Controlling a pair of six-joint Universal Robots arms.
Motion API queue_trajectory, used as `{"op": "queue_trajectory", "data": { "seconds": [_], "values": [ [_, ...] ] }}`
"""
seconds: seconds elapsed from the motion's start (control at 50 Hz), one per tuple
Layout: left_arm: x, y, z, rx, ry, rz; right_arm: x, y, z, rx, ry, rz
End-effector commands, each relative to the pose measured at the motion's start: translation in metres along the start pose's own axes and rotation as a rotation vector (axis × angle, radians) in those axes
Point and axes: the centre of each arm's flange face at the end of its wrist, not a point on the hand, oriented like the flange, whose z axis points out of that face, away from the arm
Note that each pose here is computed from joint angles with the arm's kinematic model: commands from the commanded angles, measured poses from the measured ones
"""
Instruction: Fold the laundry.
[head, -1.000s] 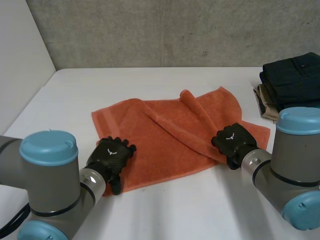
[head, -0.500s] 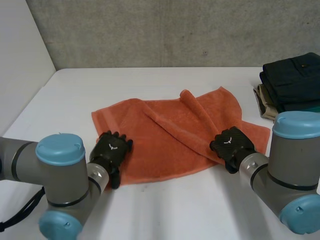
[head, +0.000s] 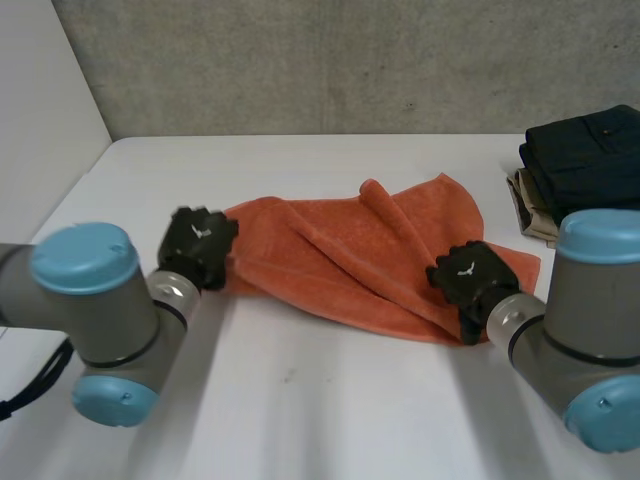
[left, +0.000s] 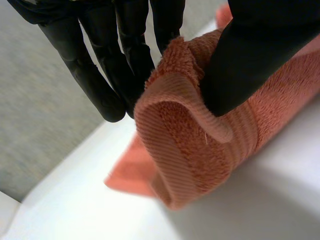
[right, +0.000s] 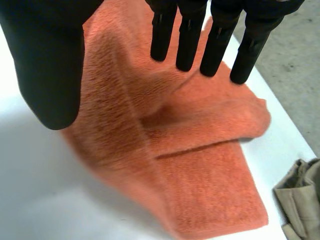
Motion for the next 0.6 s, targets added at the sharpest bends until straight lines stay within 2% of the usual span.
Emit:
{"op": "queue_trajectory", "data": {
  "seconds": [0.02, 0.14, 0.2, 0.3, 0.36, 0.46, 0.6],
  "values": [
    [-0.033, -0.054, -0.024, 0.149, -0.076, -0.123, 0.052, -0.025, -0.010, 0.034, 0.065, 0.241],
    [-0.055, -0.077, -0.033, 0.199, -0.104, -0.143, 0.085, -0.025, -0.005, -0.007, -0.037, 0.302],
    [-0.064, -0.083, -0.035, 0.206, -0.109, -0.145, 0.093, -0.018, 0.004, -0.048, -0.100, 0.270],
    [-0.075, -0.088, -0.034, 0.201, -0.125, -0.160, 0.107, -0.003, 0.005, -0.155, -0.110, 0.163],
    [-0.079, -0.091, -0.033, 0.198, -0.129, -0.173, 0.103, 0.011, 0.003, -0.221, -0.129, 0.165],
    [-0.084, -0.096, -0.030, 0.210, -0.144, -0.180, 0.091, 0.031, 0.011, -0.147, -0.131, 0.176],
    [-0.091, -0.092, -0.017, 0.190, -0.164, -0.182, 0.095, 0.043, 0.022, -0.050, -0.053, 0.156]
  ]
}}
